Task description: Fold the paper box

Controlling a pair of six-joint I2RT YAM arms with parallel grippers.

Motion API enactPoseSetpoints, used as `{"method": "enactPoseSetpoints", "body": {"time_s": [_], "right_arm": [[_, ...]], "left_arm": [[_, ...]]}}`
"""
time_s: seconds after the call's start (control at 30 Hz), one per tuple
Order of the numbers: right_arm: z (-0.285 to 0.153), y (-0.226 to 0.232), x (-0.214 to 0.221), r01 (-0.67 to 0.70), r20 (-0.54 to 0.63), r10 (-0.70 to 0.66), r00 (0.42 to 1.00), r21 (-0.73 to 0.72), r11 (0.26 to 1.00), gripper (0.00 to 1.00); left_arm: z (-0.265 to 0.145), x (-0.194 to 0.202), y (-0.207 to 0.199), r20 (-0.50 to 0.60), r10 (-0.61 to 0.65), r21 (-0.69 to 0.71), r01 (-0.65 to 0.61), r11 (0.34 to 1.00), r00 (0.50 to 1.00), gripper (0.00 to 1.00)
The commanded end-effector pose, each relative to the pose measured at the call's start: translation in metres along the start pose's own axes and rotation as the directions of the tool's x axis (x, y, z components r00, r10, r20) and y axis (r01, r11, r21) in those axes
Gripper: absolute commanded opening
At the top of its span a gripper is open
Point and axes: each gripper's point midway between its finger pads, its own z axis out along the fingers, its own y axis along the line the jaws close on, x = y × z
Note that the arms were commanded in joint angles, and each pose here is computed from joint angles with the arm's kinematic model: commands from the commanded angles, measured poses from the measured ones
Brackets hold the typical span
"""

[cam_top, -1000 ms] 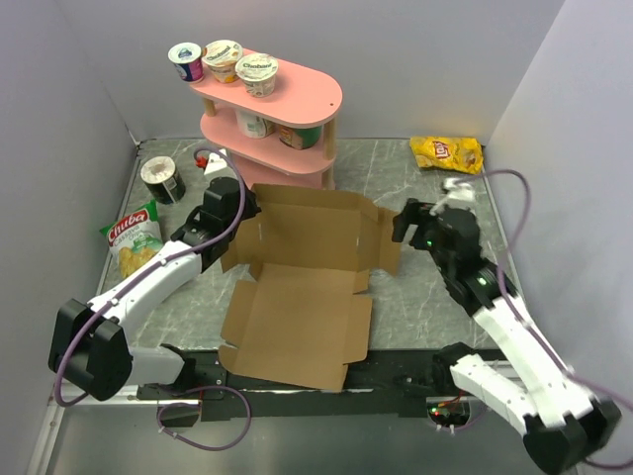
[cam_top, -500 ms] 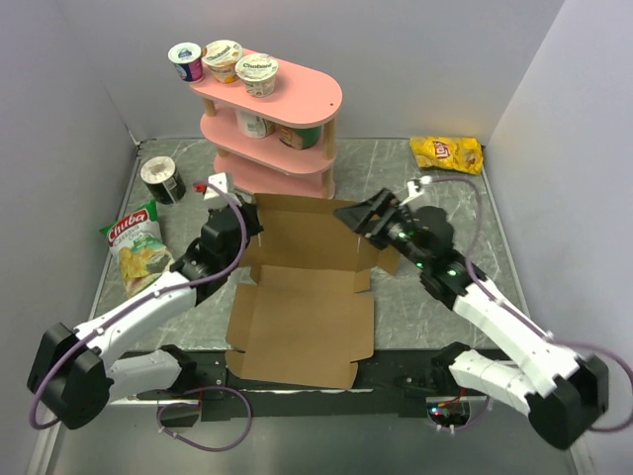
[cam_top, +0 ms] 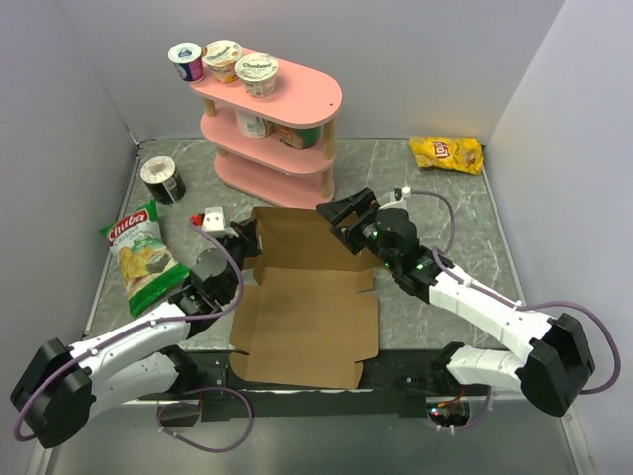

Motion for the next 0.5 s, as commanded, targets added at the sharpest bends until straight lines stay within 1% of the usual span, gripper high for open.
{"method": "enactPoseSetpoints", "body": {"time_s": [0.0, 0.27, 0.47], "right_arm": [[0.009, 0.020, -0.019, -0.088, 0.142, 0.089, 0.986, -0.015, 0.996, 0.92], [0.025, 0.000, -0.017, -0.140, 0.202, 0.125, 0.971, 0.060, 0.988, 0.92], [0.035, -0.006, -0.012, -0.121, 0.214, 0.094, 0.972, 0.114, 0.986, 0.90]], "left_arm": [[-0.010, -0.013, -0.011, 0.088, -0.042, 0.045, 0.038, 0.998, 0.995, 0.01], [-0.020, 0.004, -0.011, 0.089, -0.027, 0.067, 0.021, 0.998, 0.996, 0.01], [-0.032, 0.021, -0.008, 0.071, -0.033, 0.072, 0.028, 0.997, 0.997, 0.01]]}}
